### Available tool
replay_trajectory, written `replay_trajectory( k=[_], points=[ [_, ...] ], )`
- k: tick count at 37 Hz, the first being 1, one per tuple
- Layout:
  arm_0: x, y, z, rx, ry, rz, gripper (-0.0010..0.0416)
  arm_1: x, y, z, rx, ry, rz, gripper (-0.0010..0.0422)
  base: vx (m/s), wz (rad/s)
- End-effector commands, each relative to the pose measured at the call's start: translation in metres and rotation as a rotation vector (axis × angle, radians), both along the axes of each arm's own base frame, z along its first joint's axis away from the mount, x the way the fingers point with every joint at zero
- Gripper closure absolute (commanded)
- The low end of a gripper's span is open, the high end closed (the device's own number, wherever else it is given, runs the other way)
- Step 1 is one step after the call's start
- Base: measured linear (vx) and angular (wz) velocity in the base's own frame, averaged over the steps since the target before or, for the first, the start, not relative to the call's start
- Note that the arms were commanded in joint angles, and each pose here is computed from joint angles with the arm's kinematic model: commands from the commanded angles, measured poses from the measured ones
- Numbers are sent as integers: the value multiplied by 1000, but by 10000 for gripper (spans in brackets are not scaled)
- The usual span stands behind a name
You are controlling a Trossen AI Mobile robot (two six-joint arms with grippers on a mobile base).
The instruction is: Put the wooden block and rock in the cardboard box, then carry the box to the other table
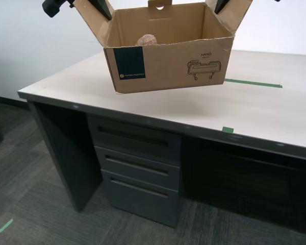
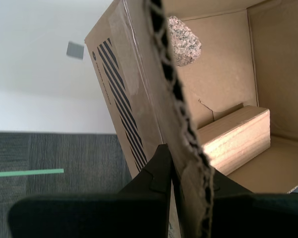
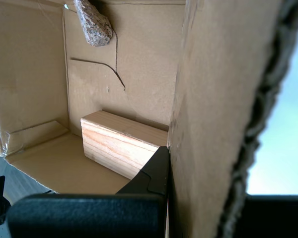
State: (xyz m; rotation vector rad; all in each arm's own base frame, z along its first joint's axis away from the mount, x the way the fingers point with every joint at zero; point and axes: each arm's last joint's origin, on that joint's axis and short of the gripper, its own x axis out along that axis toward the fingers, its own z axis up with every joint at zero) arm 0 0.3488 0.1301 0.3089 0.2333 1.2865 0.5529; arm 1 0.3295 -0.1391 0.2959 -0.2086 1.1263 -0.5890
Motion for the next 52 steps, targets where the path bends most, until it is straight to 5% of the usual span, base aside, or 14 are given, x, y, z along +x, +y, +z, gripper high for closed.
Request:
replay_trajectory(
  k=[1,29,42,52],
  points=[
    [0,1,1,11,-2,5,406,-1,-1,1,-10,5,-5,413,-92,112],
    [0,1,1,10,0,5,406,-3,-5,1,-43,69,74,413,-88,66],
    [-15,-3,1,-35,91,46,406,-19,-16,-4,36,170,68,413,-7,5],
    [-15,-3,2,-31,79,47,406,-17,-23,-1,32,117,93,413,8,-4]
  ],
)
